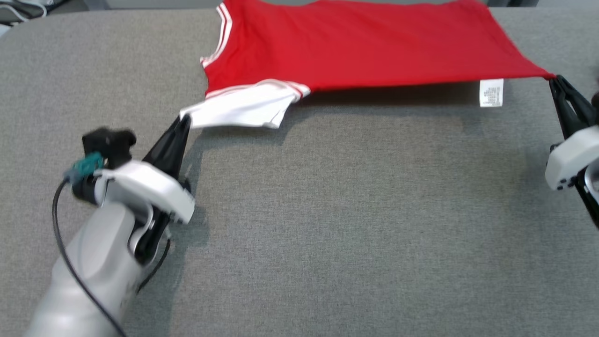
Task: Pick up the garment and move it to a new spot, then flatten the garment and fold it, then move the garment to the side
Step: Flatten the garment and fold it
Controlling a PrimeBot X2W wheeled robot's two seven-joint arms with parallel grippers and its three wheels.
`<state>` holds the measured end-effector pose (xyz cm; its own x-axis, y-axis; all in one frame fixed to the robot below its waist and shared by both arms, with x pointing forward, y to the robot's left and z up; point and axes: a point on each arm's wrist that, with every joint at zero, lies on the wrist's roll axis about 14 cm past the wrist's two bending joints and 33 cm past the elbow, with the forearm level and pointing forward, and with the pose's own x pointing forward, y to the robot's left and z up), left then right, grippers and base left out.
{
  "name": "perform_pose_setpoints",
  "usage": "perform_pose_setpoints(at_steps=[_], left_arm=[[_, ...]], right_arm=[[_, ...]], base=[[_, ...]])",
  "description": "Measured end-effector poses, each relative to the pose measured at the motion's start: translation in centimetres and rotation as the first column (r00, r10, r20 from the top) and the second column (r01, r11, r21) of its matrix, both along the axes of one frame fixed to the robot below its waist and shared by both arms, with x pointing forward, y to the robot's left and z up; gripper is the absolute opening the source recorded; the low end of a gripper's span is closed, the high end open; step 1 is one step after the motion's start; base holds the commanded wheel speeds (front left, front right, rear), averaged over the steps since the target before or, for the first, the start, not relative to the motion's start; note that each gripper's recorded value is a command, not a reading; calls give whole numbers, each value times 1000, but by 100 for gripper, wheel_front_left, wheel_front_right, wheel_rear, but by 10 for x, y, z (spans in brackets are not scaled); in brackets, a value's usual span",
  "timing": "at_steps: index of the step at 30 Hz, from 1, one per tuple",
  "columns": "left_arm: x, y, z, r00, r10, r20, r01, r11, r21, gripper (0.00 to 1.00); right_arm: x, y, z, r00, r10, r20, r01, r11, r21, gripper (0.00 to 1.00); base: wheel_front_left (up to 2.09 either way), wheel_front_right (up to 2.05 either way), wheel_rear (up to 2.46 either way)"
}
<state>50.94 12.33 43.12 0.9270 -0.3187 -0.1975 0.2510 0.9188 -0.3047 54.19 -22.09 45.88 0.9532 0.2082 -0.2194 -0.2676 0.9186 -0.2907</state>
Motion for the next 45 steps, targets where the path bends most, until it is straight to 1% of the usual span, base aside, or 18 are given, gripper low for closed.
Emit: perform_pose_setpoints(at_steps=[5, 11, 12, 16, 20, 22, 26, 32, 36, 40, 45], left_arm=[[-38, 10, -7, 1000, 20, 1, -20, 999, 46, 0], [-84, 10, -3, 999, 45, 10, -45, 998, 35, 0], [-97, 10, -2, 998, 58, 10, -58, 998, 26, 0], [-120, 10, 4, 997, 80, 19, -80, 996, 31, 0], [-138, 12, 3, 996, 88, -5, -87, 995, 46, 0], [-149, 13, 1, 995, 97, -28, -96, 994, 55, 0], [-171, 8, -4, 991, 85, -102, -82, 996, 37, 0], [-201, 11, -15, 972, 76, -221, -65, 996, 55, 0], [-212, 13, -20, 957, 77, -280, -65, 997, 52, 0], [-215, 11, -27, 948, 76, -309, -61, 996, 58, 0], [-226, 3, -50, 915, 57, -400, -37, 998, 58, 0]], right_arm=[[-31, -10, 3, 999, -45, 22, 44, 998, 54, 0], [-75, -15, -17, 997, -75, -28, 77, 994, 76, 0], [-85, -15, -22, 996, -82, -41, 85, 993, 84, 0], [-103, -16, -28, 995, -87, -55, 91, 993, 80, 0], [-118, -13, -34, 994, -83, -72, 89, 993, 83, 0], [-127, -10, -36, 993, -86, -76, 93, 991, 97, 0], [-142, -14, -38, 992, -100, -82, 109, 989, 103, 0], [-169, -19, -47, 986, -122, -113, 134, 985, 106, 0], [-182, -23, -54, 980, -139, -144, 154, 983, 102, 0], [-188, -24, -59, 974, -155, -164, 174, 979, 111, 0], [-190, -21, -66, 969, -157, -192, 182, 976, 118, 0]], base=[[0, 0, 0], [0, 0, 0], [0, 0, 0], [0, 0, 0], [0, 0, 0], [0, 0, 0], [0, 0, 0], [0, 0, 0], [0, 0, 0], [0, 0, 0], [0, 0, 0]])
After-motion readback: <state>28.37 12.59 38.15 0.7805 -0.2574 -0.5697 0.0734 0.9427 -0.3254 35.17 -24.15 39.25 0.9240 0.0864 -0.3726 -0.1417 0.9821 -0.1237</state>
